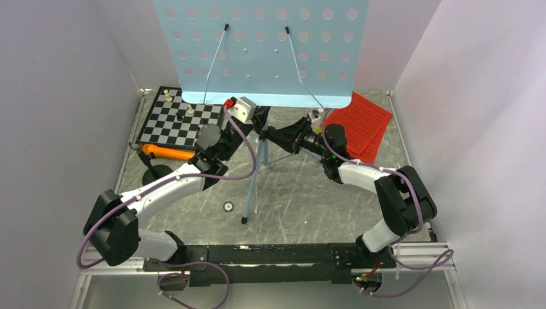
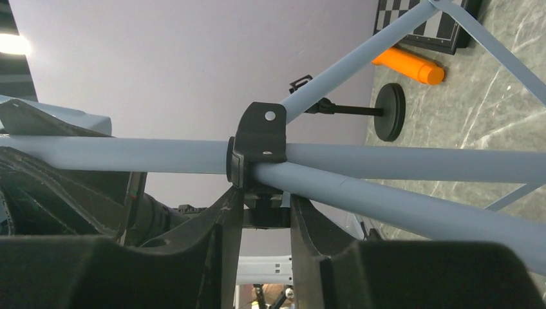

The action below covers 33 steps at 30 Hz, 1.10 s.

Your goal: Pack up the instrument practice props

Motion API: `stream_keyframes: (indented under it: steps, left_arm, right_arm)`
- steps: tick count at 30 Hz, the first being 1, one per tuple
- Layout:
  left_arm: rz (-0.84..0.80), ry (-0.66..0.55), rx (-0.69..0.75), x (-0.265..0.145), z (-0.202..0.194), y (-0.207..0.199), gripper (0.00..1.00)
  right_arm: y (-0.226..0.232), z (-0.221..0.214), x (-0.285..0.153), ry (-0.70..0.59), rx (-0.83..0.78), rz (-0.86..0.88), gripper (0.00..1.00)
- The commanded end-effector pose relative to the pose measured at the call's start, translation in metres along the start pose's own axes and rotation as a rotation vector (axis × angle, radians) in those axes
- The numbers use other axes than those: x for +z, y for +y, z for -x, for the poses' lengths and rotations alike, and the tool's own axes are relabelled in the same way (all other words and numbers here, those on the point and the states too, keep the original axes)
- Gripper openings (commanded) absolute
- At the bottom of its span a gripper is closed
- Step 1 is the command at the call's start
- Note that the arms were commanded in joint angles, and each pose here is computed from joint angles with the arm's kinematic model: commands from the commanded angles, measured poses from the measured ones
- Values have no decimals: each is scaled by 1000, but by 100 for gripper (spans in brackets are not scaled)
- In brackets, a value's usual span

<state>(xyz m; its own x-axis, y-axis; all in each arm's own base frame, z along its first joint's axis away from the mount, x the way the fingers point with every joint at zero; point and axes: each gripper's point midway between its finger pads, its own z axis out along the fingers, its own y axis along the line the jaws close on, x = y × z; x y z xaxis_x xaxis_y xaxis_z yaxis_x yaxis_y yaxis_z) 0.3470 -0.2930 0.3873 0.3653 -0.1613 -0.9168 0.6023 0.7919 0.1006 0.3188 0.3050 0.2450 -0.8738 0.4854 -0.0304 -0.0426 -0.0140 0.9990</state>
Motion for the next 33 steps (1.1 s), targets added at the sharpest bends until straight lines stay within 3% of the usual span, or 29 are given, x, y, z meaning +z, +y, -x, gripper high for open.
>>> stream_keyframes:
  steps: [1, 3, 7, 16, 21, 24, 26, 29, 33]
  left_arm:
    - [-4, 19, 81, -4, -8, 3, 0]
    - [-3, 23, 82, -5, -10, 4, 0]
    - [-4, 32, 81, -5, -13, 3, 0]
    - [-7, 51, 71, -8, -21, 2, 0]
    - [-9, 50, 71, -7, -21, 1, 0]
    - [-8, 49, 74, -6, -20, 2, 0]
    - [-6, 48, 77, -6, -19, 2, 0]
    - [-3, 46, 83, -7, -18, 3, 0]
    - [-2, 42, 89, -8, -17, 4, 0]
  right_arm:
    - [49, -6, 8, 36, -71, 135, 15]
    - [51, -8, 10, 53, -95, 131, 0]
    - [45, -10, 12, 74, -200, 70, 0]
    - [24, 21, 9, 40, -660, -249, 0]
    - [21, 10, 6, 79, -609, -217, 1]
    - [21, 1, 6, 99, -515, -168, 48]
    - [19, -4, 5, 106, -450, -151, 63]
    - [20, -12, 5, 122, -345, -108, 73]
    - [30, -18, 7, 136, -221, -8, 73]
